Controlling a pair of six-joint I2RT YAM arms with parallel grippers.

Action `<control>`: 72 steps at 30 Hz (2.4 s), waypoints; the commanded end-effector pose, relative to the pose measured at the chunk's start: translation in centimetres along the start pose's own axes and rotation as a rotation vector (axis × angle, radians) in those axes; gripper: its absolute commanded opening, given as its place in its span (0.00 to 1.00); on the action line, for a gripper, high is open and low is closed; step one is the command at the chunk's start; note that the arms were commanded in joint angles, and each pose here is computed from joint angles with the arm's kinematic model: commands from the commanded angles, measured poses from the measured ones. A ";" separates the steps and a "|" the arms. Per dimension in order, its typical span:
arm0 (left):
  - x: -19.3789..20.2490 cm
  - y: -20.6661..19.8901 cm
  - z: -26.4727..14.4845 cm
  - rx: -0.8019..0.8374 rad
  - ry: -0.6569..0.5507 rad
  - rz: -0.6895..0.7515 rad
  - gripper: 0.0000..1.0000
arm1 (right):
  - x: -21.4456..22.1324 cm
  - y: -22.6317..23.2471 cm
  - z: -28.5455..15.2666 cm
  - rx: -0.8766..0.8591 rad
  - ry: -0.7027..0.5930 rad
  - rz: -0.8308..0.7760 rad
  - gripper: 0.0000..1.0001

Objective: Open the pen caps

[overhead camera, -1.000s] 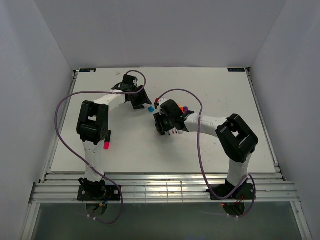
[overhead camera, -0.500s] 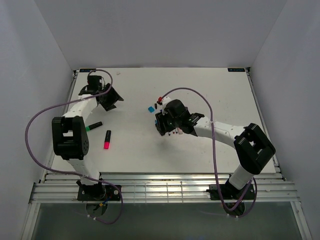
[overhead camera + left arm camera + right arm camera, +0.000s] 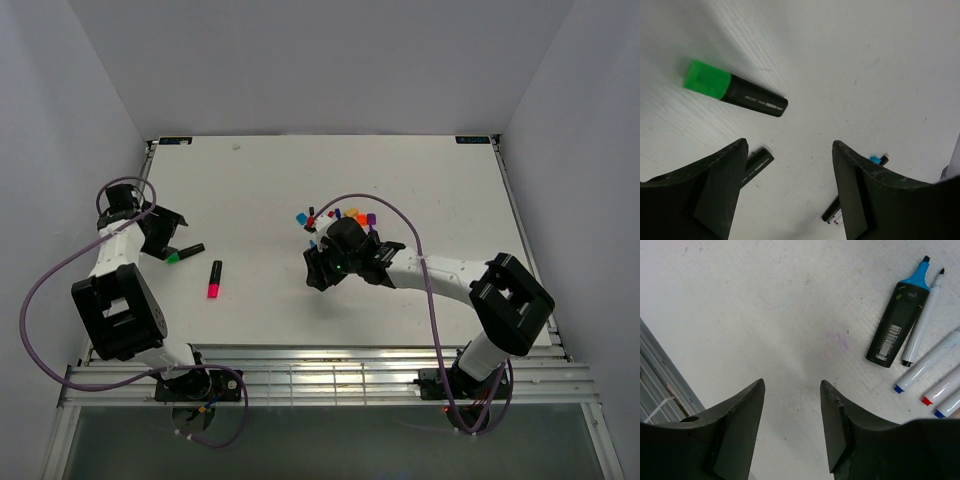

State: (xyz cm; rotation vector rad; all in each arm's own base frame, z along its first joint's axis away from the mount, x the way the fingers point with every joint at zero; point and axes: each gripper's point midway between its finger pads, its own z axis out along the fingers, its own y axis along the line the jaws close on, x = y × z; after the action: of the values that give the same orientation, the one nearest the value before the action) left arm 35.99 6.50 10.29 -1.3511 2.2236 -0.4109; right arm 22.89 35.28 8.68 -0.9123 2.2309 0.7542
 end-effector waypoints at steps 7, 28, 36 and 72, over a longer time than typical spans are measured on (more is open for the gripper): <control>-1.1 4.9 -0.3 -0.159 -0.079 -0.280 0.80 | -1.7 2.6 -1.2 -0.082 -0.088 -0.044 0.55; -1.7 9.6 4.1 -0.370 -0.096 -0.526 0.79 | -1.0 1.9 -0.8 -0.057 -0.078 -0.055 0.55; -2.7 10.7 4.4 -0.409 -0.129 -0.569 0.78 | -1.0 1.8 -0.8 -0.050 -0.081 -0.059 0.55; -1.2 9.6 7.4 -0.619 -0.069 -0.578 0.71 | -1.5 0.9 -1.4 0.004 -0.114 -0.072 0.54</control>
State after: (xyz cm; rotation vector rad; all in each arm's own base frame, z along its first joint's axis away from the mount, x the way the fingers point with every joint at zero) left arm 33.11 12.21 1.44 -2.2515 1.9768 0.1433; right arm 22.17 35.17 9.11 -0.9266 2.1648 0.7455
